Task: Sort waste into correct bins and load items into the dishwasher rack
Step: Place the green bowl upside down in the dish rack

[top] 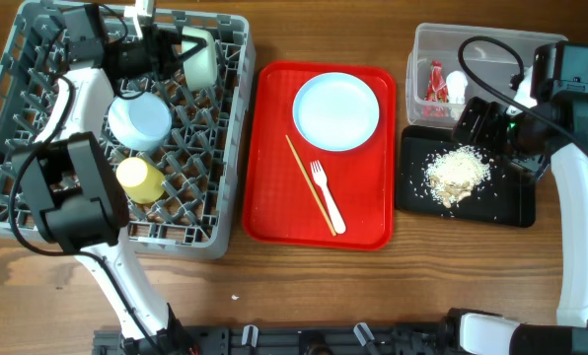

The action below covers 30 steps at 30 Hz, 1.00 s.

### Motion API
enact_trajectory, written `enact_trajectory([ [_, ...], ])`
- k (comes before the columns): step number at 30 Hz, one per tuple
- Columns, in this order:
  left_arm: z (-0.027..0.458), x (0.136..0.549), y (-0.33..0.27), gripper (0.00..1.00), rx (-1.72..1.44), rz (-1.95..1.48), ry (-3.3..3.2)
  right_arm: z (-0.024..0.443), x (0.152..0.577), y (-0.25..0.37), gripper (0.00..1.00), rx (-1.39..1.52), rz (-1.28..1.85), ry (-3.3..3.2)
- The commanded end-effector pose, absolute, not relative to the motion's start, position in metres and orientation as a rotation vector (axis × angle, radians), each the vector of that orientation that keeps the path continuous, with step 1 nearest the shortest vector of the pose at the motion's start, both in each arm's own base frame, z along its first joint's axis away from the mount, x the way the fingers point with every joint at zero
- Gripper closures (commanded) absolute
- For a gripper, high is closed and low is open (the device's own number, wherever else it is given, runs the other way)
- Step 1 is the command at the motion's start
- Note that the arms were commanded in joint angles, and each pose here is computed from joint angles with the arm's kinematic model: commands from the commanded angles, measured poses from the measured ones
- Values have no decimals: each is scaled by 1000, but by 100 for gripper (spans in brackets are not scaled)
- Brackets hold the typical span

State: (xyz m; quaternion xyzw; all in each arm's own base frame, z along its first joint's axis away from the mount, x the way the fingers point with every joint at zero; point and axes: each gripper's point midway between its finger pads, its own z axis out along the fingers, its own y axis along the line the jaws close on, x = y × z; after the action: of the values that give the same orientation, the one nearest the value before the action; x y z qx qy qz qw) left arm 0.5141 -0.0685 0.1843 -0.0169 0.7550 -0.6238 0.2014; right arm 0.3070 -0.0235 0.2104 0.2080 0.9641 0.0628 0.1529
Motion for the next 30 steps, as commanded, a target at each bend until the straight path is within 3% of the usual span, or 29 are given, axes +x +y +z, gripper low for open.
enact_trajectory([
  [1, 182, 514, -67, 96, -51, -1785, 2100, 209, 306, -27, 0, 579, 150, 2771],
  [4, 174, 521, -53, 95, -123, -1708, 2125, 209, 305, -27, 0, 580, 150, 2774],
  [6, 167, 524, -42, 64, -181, -1665, 2144, 209, 305, -27, 0, 580, 150, 2775],
  [8, 163, 526, -32, 46, -228, -1635, 2154, 209, 305, -27, 0, 581, 151, 2775],
  [12, 158, 530, -11, 36, -288, -1570, 2155, 209, 305, -27, 0, 581, 151, 2778],
  [13, 158, 531, -5, 28, -300, -1559, 2151, 208, 304, -27, 0, 581, 151, 2778],
  [14, 155, 532, 6, 5, -335, -1531, 2151, 208, 304, -27, 0, 582, 151, 2779],
  [15, 154, 533, 12, 0, -367, -1519, 2152, 208, 304, -27, 0, 581, 151, 2779],
  [23, 151, 545, 57, 0, -511, -1270, 2159, 208, 304, -27, 0, 582, 150, 2782],
  [30, 202, 546, 88, 0, -578, -920, 2116, 208, 304, -27, 1, 581, 150, 2781],
])
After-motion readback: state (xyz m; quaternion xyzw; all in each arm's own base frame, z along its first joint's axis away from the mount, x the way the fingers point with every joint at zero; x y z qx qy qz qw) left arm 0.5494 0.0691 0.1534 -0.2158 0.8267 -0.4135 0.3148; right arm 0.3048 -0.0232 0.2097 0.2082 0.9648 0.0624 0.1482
